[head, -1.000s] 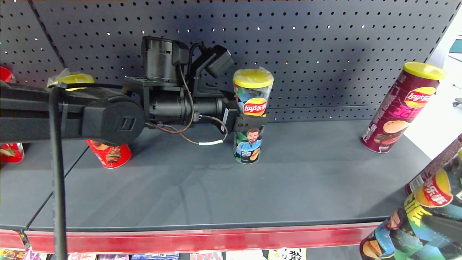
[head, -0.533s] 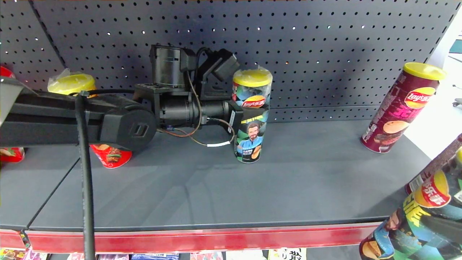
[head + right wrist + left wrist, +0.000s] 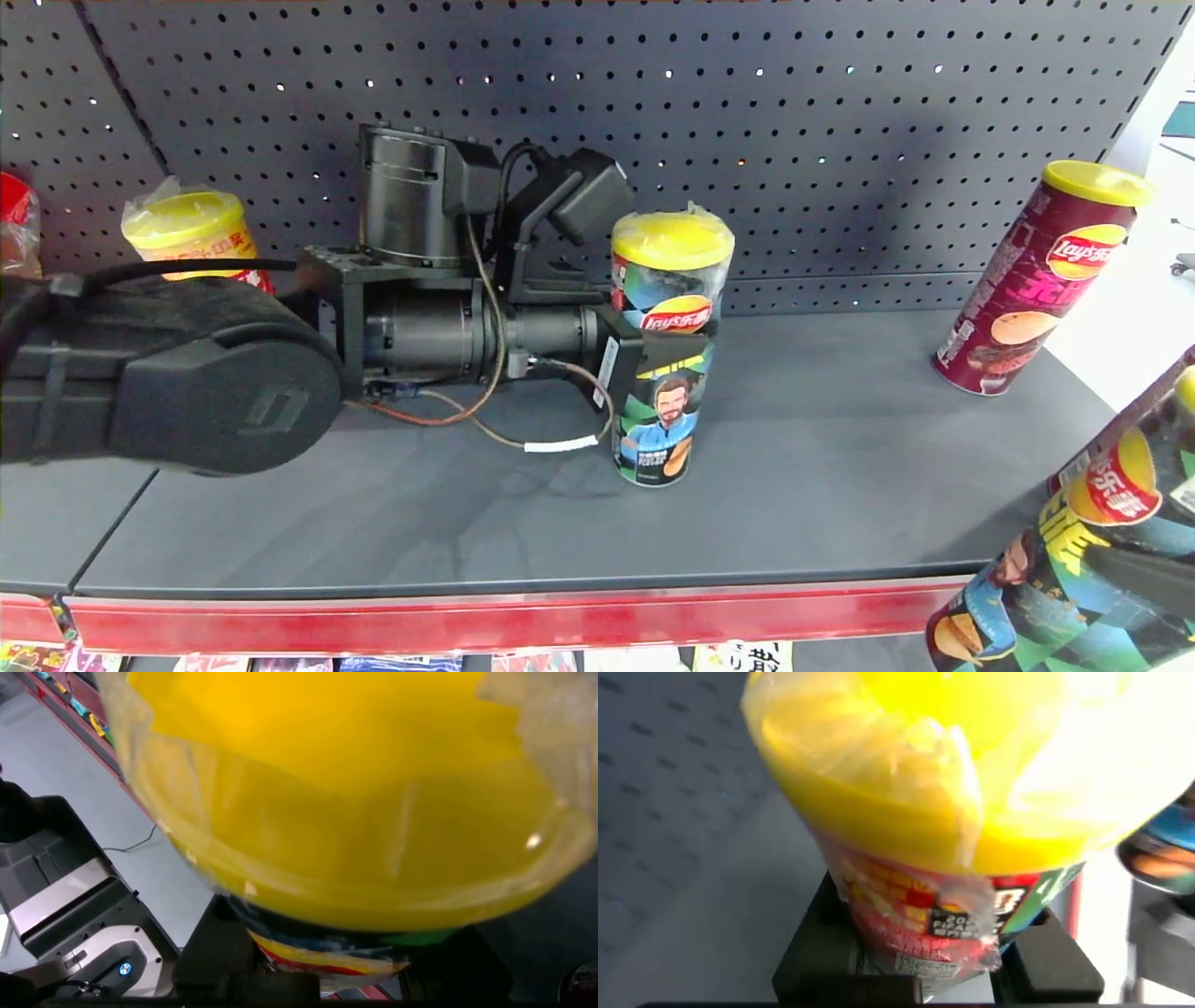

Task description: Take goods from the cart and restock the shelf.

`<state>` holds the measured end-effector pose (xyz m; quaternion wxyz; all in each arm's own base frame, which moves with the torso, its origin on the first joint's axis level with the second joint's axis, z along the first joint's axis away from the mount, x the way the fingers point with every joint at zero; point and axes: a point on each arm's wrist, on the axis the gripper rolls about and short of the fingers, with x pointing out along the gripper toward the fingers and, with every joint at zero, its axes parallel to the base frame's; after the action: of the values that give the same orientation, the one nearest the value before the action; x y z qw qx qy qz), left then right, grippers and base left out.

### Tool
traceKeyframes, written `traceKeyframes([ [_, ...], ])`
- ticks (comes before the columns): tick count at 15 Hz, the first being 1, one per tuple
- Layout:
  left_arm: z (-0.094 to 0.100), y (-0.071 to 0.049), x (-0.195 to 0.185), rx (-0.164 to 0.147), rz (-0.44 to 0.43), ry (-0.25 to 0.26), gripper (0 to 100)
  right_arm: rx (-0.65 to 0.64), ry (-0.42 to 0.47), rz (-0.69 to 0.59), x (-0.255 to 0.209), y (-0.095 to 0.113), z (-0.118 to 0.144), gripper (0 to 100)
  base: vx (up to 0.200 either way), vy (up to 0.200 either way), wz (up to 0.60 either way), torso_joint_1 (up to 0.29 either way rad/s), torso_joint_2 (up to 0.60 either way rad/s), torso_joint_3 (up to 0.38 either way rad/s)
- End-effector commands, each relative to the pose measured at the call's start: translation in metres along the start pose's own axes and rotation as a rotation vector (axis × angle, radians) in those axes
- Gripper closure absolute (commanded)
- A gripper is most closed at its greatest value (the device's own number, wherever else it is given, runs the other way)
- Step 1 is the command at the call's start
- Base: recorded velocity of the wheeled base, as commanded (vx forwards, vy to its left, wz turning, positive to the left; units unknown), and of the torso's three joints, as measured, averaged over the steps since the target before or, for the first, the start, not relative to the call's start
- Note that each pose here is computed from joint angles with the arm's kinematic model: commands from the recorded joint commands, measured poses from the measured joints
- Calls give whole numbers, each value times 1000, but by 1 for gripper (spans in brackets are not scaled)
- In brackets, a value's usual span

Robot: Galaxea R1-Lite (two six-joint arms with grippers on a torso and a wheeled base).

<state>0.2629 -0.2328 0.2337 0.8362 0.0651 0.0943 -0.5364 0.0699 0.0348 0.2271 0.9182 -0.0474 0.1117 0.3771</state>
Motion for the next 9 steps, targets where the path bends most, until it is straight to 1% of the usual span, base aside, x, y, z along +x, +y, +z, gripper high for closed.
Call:
traceKeyframes([
  [1,5,-25,-21,18,-32,-17,100,0,1,2,1,0,1,100,0,0,0,0,0,0],
  [2,-1,-35,-26,14,-40,3,100,-3,-5,1,0,0,2,100,0,0,0,0,0,0],
  [3,-6,-42,-30,12,-53,15,100,-3,-5,1,1,-1,3,100,0,0,0,0,0,0],
  [5,-10,-49,-36,13,-69,22,100,-4,-3,3,2,-1,4,100,0,0,0,0,0,0],
  [9,-15,-51,-41,8,-70,35,100,-3,-1,5,2,-1,4,100,0,0,0,0,0,0],
])
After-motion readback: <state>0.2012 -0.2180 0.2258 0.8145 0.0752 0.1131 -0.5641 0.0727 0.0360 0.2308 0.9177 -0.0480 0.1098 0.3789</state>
